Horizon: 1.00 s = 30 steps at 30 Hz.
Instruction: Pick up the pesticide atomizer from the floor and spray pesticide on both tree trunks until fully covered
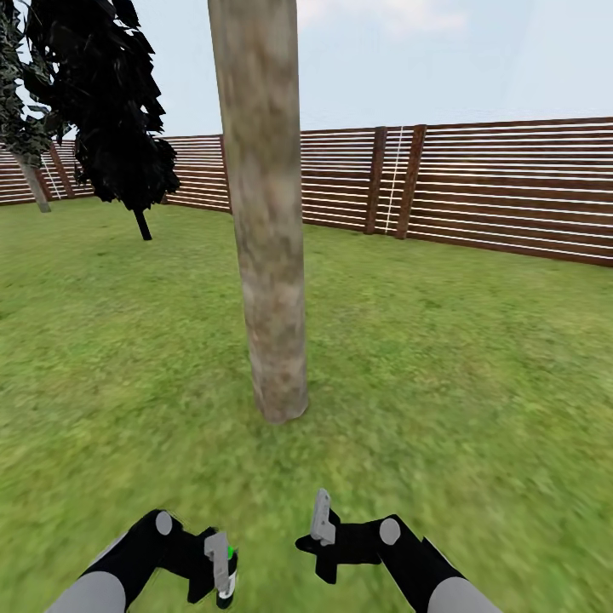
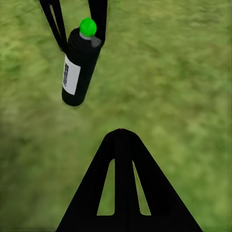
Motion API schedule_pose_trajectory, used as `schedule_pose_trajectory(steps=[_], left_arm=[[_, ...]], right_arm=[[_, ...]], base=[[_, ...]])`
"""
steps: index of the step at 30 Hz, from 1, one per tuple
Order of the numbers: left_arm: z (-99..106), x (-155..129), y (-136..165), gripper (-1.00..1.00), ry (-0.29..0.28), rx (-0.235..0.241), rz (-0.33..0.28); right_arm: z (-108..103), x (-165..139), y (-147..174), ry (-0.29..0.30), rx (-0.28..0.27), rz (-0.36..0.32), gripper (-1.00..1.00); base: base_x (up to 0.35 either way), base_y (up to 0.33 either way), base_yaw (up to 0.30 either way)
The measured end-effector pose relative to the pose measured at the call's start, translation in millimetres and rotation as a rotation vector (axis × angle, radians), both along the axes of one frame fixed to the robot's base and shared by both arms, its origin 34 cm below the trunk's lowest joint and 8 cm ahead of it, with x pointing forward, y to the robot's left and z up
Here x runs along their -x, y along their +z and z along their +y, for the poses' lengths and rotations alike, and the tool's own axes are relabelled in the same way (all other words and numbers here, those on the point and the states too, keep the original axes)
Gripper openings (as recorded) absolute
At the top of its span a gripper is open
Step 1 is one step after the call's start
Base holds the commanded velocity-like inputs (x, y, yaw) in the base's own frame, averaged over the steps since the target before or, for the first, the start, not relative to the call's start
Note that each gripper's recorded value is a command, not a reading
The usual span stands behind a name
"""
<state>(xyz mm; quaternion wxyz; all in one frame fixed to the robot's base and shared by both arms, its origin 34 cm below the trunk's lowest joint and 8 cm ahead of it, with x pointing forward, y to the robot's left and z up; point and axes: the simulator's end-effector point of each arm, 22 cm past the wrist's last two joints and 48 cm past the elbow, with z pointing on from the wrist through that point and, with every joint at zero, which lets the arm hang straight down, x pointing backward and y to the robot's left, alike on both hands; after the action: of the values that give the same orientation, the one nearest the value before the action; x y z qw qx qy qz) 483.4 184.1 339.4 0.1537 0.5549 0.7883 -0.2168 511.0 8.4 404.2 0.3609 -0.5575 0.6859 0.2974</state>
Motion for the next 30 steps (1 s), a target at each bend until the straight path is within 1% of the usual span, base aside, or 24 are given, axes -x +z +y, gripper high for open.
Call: schedule_pose_trajectory(steps=[4,5,7,8,9,10,13,14,15,16,17,18,20,21,22,23,25,26,27,28,29,30], left_arm=[[34,1,-3,-1.00,0.015,-0.045,0.003],[47,1,-4,-1.00,0.021,-0.063,0.001],[83,1,-4,-1.00,0.037,-0.109,-0.001],[97,1,-3,-1.00,0.042,-0.124,-0.003],[109,1,-2,-1.00,0.047,-0.139,-0.005],[125,1,-1,-1.00,0.057,-0.157,-0.005],[138,-3,1,-1.00,0.092,-0.160,-0.017],[139,-9,2,-1.00,0.114,-0.158,-0.034],[141,-21,3,-1.00,0.164,-0.155,-0.074],[145,-34,5,-1.00,0.219,-0.157,-0.122],[148,-42,5,-1.00,0.254,-0.160,-0.152],[147,-50,4,-1.00,0.305,-0.153,-0.181],[137,-61,1,-1.00,0.417,-0.112,-0.214],[137,-69,1,-1.00,0.492,-0.093,-0.239],[141,-77,0,-1.00,0.588,-0.079,-0.265],[145,-80,-2,-1.00,0.668,-0.071,-0.279],[153,-86,-3,-1.00,0.784,-0.068,-0.306],[153,-93,-4,-1.00,0.865,-0.071,-0.336],[152,-97,-5,-1.00,0.919,-0.081,-0.358],[149,-99,-7,-1.00,0.958,-0.093,-0.371],[143,-99,-9,-1.00,0.984,-0.103,-0.376],[137,-98,-12,-1.00,1.002,-0.110,-0.376]], right_arm=[[-2,0,-1,-0.001,0.002,0.000,-1.00],[-3,0,-1,-0.002,0.003,0.000,-1.00],[-4,0,-2,-0.001,0.006,0.000,-1.00],[-5,0,-2,0.000,0.008,0.000,-1.00],[-5,0,-2,0.000,0.009,0.000,1.00],[-5,0,-3,-0.001,0.009,0.001,1.00],[-7,0,-4,-0.006,0.011,-0.001,1.00],[-8,-2,-4,-0.010,0.013,-0.003,1.00],[-18,-6,-8,-0.031,0.027,-0.013,1.00],[-35,-14,-13,-0.069,0.053,-0.030,1.00],[-49,-20,-18,-0.103,0.073,-0.042,1.00],[-71,-26,-30,-0.166,0.109,-0.050,1.00],[-106,-21,-60,-0.289,0.179,-0.036,1.00],[-123,-14,-77,-0.363,0.223,-0.028,1.00],[-147,-8,-95,-0.460,0.283,-0.034,1.00],[-165,-9,-102,-0.541,0.327,-0.061,1.00],[-189,-16,-104,-0.644,0.376,-0.119,1.00],[-203,-19,-103,-0.708,0.404,-0.157,1.00],[-214,-19,-102,-0.759,0.421,-0.181,1.00],[-225,-21,-100,-0.827,0.425,-0.194,1.00],[-239,-23,-97,-0.925,0.414,-0.196,1.00],[-253,-25,-93,-1.042,0.386,-0.187,1.00]], base=[[0.000,0.000,0.000],[0.000,0.000,0.000],[0.000,0.000,0.000],[0.000,0.000,0.000],[0.000,0.000,0.000],[0.000,0.000,0.000],[0.000,0.000,0.000],[0.000,0.000,0.000],[0.000,0.000,0.000],[0.000,0.000,0.000],[0.000,0.000,0.000],[0.000,0.000,0.000],[0.000,0.000,0.000],[0.000,0.000,0.000],[0.000,0.000,0.000],[0.000,0.000,0.000],[0.000,0.000,0.000],[0.000,0.000,0.000],[0.000,0.000,0.000],[0.000,0.000,0.000],[0.000,0.000,0.000],[0.000,0.000,0.000]])
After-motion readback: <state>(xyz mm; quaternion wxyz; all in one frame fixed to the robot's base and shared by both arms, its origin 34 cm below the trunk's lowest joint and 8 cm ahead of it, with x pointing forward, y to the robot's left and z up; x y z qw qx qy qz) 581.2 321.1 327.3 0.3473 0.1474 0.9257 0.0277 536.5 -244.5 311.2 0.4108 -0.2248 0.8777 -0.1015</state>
